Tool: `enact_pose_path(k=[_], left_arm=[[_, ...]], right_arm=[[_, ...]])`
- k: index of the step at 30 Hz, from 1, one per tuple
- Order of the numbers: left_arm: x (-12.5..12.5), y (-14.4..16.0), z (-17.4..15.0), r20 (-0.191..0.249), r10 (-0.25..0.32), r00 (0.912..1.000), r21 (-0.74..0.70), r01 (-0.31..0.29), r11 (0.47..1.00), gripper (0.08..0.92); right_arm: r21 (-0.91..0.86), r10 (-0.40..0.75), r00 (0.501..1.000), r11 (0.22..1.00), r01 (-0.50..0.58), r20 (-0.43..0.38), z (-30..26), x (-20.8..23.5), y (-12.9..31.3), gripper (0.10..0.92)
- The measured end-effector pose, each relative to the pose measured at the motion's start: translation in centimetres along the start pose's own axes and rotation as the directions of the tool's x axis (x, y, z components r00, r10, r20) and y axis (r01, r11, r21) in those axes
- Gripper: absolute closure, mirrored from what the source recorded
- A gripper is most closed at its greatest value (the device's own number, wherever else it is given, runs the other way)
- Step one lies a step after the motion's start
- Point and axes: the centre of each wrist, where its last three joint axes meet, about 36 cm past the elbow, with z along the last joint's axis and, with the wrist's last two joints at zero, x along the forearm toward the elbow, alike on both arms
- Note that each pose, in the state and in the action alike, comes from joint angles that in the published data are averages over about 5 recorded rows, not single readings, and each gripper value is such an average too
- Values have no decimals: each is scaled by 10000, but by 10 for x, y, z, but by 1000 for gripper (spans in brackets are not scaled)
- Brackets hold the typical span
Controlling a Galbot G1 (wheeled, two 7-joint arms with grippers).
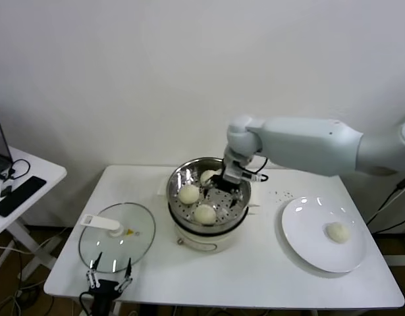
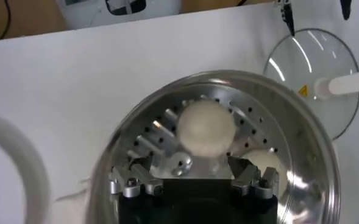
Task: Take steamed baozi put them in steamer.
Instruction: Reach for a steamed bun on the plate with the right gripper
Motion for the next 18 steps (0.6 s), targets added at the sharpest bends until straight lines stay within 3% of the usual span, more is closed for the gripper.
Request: enact_pose_path(k=[8,18], left_arm=[[0,0,0,-2,63,10000,-70,-63,10000,177],[-1,0,-1,8,81,10000,-36,-81,10000,177]], right_arm=[[-2491,62,9991,9683,-165,-422,25,54,53,200],[-5769,-204,9933,8154,-491,-1134,46,87,151,200]])
